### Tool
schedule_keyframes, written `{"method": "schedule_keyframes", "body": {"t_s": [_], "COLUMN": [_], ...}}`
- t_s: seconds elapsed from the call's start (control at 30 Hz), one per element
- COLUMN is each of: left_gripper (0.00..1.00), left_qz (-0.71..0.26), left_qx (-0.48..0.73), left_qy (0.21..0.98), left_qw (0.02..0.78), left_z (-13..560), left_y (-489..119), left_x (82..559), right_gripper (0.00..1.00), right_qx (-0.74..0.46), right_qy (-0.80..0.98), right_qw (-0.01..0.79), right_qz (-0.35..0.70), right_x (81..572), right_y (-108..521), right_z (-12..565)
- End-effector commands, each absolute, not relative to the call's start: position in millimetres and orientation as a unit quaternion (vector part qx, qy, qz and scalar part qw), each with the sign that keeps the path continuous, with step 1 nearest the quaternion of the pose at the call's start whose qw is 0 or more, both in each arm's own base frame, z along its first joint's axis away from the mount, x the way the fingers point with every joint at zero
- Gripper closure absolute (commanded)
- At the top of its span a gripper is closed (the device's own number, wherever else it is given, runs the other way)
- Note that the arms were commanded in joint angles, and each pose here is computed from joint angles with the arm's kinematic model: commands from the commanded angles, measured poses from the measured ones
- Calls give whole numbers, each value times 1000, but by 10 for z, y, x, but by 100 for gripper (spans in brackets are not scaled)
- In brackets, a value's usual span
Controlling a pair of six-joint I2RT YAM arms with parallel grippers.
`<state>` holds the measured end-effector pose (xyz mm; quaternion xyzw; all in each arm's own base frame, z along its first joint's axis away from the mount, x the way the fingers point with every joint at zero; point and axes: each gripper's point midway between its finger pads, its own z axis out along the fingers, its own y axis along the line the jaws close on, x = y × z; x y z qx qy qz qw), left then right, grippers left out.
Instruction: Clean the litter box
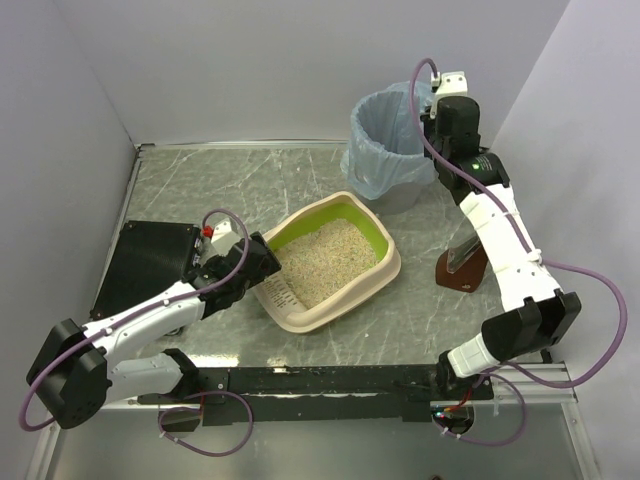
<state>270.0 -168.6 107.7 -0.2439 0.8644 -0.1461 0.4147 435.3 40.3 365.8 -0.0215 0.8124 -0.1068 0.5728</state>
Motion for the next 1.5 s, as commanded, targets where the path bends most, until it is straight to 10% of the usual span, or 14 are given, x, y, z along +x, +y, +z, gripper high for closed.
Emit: {"method": "schedule_keyframes", "body": {"t_s": [0.0,0.53,1.0,1.47], "left_gripper": [3,3,3,3], "left_qz": [-174,-176,-157,-144], "left_qx": [-241,-127,-40,299], "left_qy": [853,849,848,764], "left_qw": [429,481,504,554], "left_z": [1287,1667,1883,2258], "left_y": [-1755,-1741,-1807,-2569], "left_x": [2754,2732,2803,3528], "right_gripper": [100,100,100,100], "right_qx": [9,21,-157,-70], "right_qy": [765,696,701,832], "right_qw": [630,710,510,396], "right_qz": [-132,102,474,382], "right_x": [4197,3365,2668,2541], "right_y": [226,678,2033,1739], "right_z": [4175,4847,4080,2924]}}
